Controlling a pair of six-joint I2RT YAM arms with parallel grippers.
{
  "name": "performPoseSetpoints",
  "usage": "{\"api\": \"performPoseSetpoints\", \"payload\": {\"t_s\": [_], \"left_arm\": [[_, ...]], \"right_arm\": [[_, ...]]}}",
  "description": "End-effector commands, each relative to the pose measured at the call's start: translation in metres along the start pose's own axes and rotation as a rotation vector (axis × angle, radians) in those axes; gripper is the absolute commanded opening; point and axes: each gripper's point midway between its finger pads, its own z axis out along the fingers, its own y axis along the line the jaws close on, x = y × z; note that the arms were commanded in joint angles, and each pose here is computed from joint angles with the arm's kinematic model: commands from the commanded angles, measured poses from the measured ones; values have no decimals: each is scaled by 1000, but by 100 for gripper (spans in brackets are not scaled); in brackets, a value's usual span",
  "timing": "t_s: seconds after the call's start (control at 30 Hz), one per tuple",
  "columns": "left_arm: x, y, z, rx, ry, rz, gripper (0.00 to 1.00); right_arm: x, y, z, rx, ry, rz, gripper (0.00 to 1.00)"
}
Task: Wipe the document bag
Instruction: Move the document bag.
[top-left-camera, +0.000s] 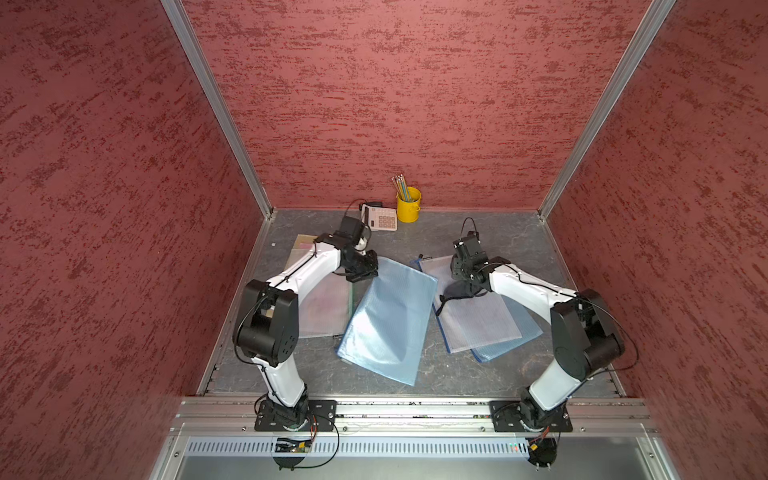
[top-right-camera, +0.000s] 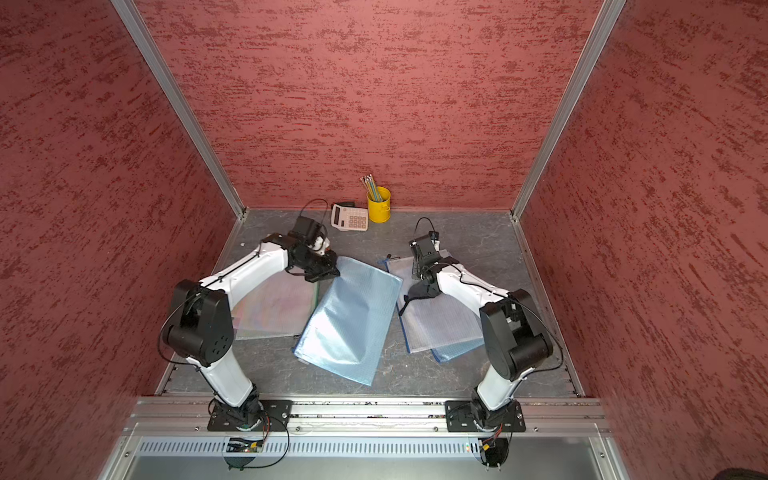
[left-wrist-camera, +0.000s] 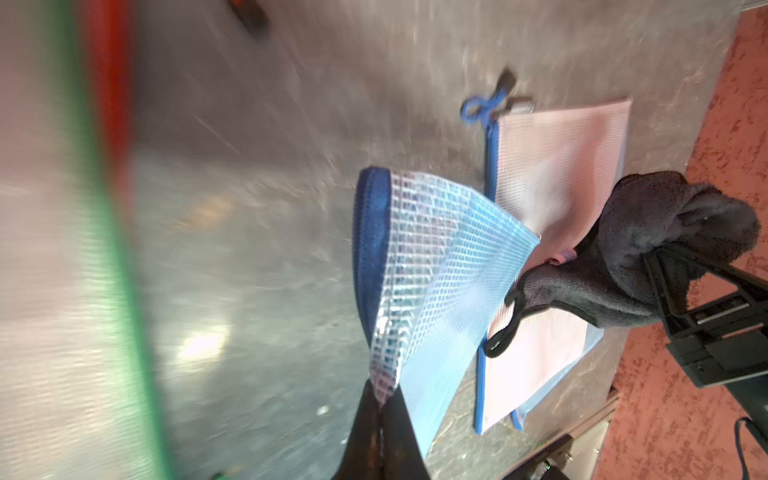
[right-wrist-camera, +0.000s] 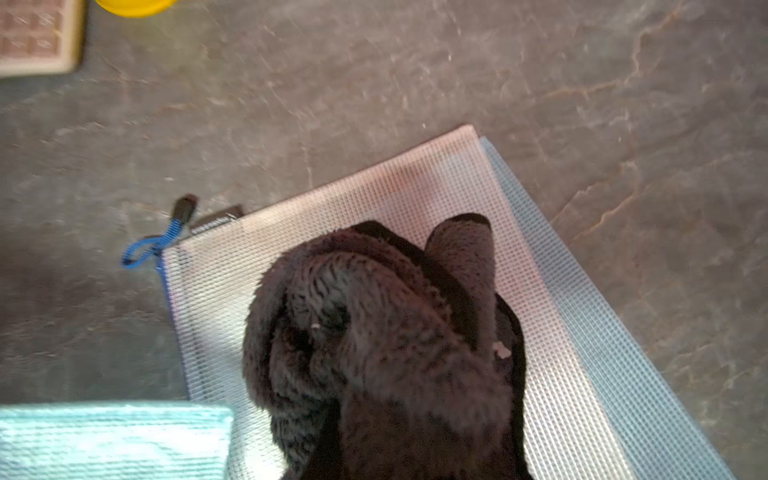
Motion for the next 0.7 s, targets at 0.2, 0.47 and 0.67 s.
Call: {"api": "performPoseSetpoints", "payload": {"t_s": [0.2,0.47,0.67], "left_arm": [[-54,119,-44,-204,-39,-75,0],[-87,193,-29,-235,-63,-217,0],[-100,225,-33,-266,-92,-249,16]], "right_arm": [[-26,6,-13,-14,-70,-30,0],[-28,1,-18,-13,-84,-9,0],[-34,-4,-28,-33,-99,21,0]]}}
